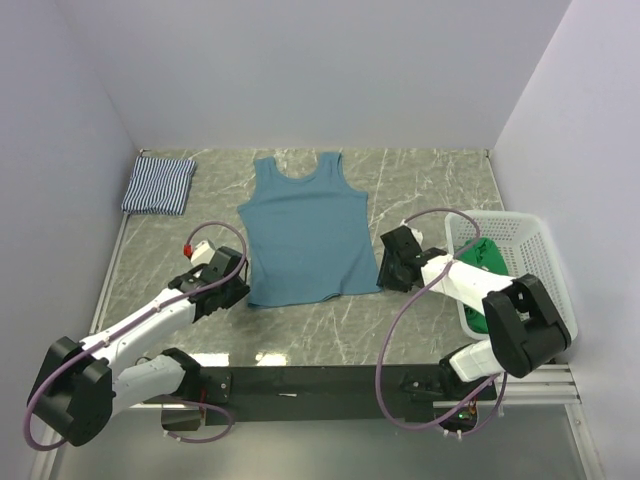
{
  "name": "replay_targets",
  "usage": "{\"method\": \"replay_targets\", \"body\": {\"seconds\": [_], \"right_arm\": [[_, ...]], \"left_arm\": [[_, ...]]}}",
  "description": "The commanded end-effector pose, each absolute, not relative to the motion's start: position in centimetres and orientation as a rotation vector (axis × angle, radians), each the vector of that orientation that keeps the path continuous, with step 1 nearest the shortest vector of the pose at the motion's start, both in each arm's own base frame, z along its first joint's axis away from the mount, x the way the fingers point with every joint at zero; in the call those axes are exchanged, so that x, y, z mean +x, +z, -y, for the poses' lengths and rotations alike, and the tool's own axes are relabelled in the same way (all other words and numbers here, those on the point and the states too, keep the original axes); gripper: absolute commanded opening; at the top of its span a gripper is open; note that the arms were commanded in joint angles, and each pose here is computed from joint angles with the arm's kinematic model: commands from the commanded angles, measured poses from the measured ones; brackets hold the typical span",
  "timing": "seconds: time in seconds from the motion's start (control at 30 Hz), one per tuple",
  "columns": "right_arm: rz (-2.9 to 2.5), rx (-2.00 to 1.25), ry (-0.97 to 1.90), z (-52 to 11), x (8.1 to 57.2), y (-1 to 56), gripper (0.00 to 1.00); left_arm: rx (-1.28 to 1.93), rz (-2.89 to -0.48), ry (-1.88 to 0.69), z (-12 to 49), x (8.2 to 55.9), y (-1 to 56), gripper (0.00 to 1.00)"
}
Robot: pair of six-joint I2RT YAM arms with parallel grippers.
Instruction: Fold and stack the tank tops
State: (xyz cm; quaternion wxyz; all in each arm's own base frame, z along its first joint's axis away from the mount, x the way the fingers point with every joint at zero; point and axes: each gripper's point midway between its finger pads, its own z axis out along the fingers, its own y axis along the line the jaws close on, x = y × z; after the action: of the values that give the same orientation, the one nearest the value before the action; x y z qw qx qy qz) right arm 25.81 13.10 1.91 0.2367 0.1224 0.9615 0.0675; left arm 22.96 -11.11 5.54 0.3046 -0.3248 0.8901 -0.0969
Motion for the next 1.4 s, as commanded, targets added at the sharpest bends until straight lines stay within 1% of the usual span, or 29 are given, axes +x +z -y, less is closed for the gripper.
{"method": "replay_targets", "body": {"seconds": [0.0, 0.03, 0.07, 0.13, 0.17, 0.23, 0.27, 0.33, 0.5, 0.7, 1.1, 1.23, 1.37], "right_arm": [[-2.626, 0.338, 0.209, -13.7, 25.7, 1.3, 0.40], [-2.625, 0.337, 0.213, -13.8, 25.7, 1.3, 0.38], [-2.622, 0.339, 0.217, -13.8, 25.7, 1.4, 0.33], [-2.615, 0.344, 0.232, -14.0, 25.6, 1.8, 0.28], [-2.614, 0.344, 0.235, -14.0, 25.5, 2.0, 0.20], [-2.604, 0.346, 0.211, -13.7, 25.8, 2.3, 0.12], [-2.606, 0.351, 0.199, -13.5, 25.8, 2.3, 0.03], [-2.596, 0.353, 0.184, -13.3, 26.0, 2.7, 0.01], [-2.574, 0.357, 0.143, -12.6, 26.3, 3.7, 0.00], [-2.557, 0.368, 0.115, -12.1, 26.6, 4.4, 0.00], [-2.553, 0.408, 0.076, -10.3, 26.6, 4.3, 0.00], [-2.548, 0.424, 0.077, -9.7, 26.8, 4.3, 0.00], [-2.550, 0.427, 0.083, -9.5, 26.7, 4.3, 0.00]], "left_arm": [[-0.867, -2.339, -0.251, 10.9, 22.8, 5.5, 0.33], [-0.862, -2.342, -0.252, 11.0, 22.7, 5.5, 0.33], [-0.853, -2.343, -0.256, 11.0, 22.8, 5.6, 0.33], [-0.835, -2.351, -0.265, 11.2, 22.7, 5.6, 0.33], [-0.827, -2.349, -0.270, 11.3, 22.7, 5.7, 0.33], [-0.813, -2.358, -0.277, 11.5, 22.7, 5.6, 0.34], [-0.794, -2.355, -0.300, 11.9, 22.9, 5.7, 0.34], [-0.772, -2.369, -0.306, 12.1, 22.7, 5.5, 0.34], [-0.759, -2.396, -0.263, 11.8, 22.4, 4.8, 0.35], [-0.708, -2.415, -0.324, 12.9, 22.3, 4.2, 0.36], [-0.676, -2.467, -0.281, 13.2, 22.1, 2.6, 0.33], [-0.686, -2.476, -0.249, 12.8, 21.8, 2.2, 0.31], [-0.698, -2.458, -0.224, 12.2, 21.7, 2.5, 0.24]]}}
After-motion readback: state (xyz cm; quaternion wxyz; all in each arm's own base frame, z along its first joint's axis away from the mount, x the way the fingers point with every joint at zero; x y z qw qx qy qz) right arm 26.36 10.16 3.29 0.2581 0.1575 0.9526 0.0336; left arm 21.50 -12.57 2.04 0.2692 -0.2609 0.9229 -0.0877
